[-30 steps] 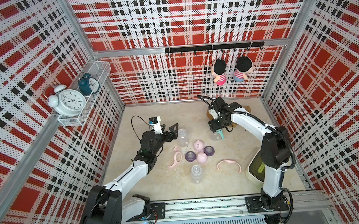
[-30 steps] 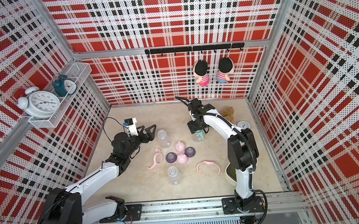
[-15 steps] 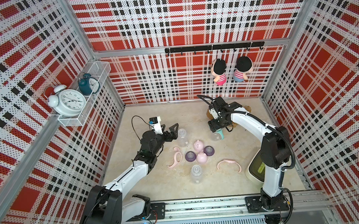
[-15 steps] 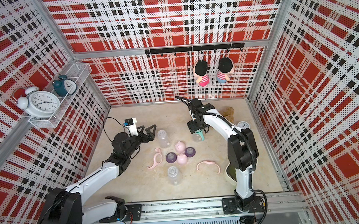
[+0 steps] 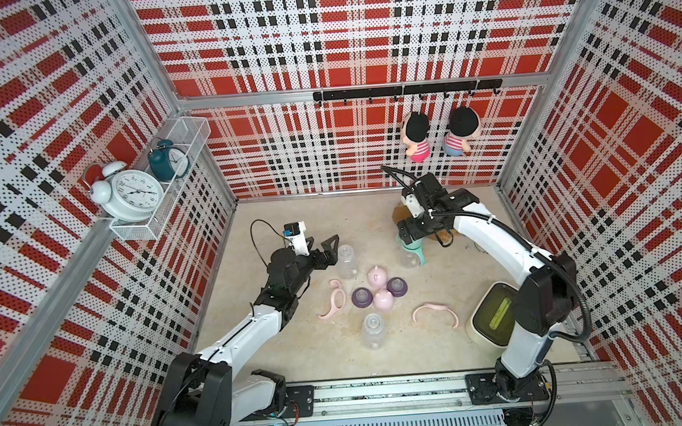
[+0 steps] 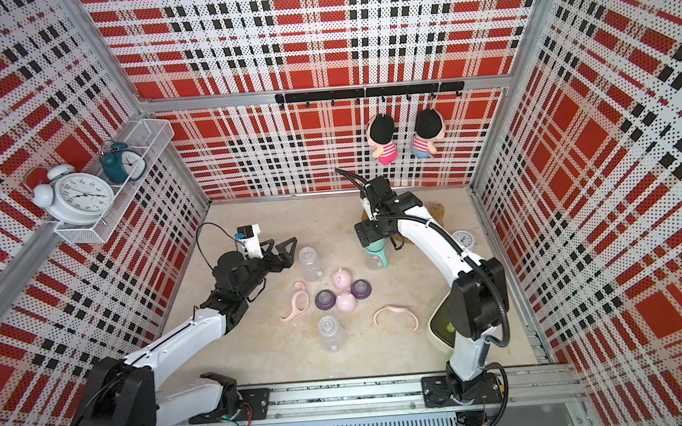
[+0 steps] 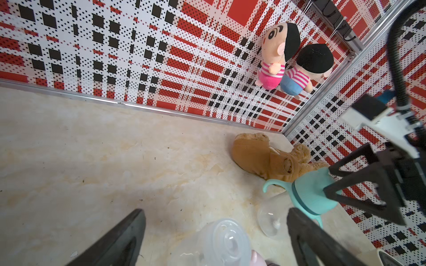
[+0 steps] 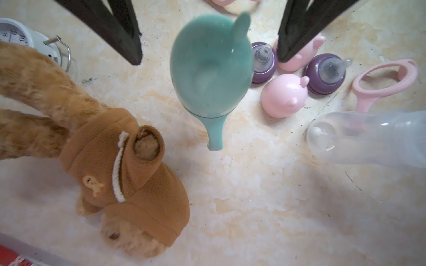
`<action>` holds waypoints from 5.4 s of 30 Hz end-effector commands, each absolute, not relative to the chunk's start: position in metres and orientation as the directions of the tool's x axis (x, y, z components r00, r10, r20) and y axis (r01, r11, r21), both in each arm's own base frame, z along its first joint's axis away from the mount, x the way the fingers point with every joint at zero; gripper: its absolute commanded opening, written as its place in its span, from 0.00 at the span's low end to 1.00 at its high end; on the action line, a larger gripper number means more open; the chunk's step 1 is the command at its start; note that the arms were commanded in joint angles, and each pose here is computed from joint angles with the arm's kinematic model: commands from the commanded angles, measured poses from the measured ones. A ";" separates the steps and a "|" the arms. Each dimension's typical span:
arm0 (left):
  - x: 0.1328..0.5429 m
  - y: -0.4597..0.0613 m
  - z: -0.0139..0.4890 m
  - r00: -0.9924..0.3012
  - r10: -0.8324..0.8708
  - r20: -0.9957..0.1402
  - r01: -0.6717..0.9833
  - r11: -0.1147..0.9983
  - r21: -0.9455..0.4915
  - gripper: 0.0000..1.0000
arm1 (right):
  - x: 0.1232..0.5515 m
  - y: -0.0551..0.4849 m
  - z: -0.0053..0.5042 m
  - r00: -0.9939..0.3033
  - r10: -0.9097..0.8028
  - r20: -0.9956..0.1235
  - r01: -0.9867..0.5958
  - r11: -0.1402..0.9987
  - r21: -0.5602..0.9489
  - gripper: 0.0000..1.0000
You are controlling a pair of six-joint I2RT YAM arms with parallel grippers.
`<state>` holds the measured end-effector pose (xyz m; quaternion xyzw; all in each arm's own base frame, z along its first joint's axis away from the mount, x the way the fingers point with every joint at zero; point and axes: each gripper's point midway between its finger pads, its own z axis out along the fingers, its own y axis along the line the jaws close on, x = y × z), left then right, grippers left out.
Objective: Assemble the baby bottles
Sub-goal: Close the lid on the baby bottle, then pick up the baby bottle from the center of the board.
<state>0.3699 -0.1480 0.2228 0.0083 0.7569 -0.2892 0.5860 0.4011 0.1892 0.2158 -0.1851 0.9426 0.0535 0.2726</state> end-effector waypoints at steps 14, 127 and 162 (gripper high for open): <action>0.354 -0.163 0.243 -0.253 -0.278 -0.927 0.421 0.831 -0.364 0.98 | 0.284 0.244 0.270 -0.529 -0.336 -0.779 -0.595 0.802 0.058 0.92; 0.254 -0.347 0.255 -0.094 -0.066 -0.993 0.950 0.292 -0.109 0.93 | 0.249 0.282 0.324 -0.465 -0.145 -0.873 -0.764 0.565 0.312 0.59; 0.259 -0.302 0.264 -0.083 -0.098 -0.992 0.919 0.377 -0.114 0.09 | 0.242 0.176 0.228 -0.662 -0.109 -0.741 -0.372 0.907 0.199 0.89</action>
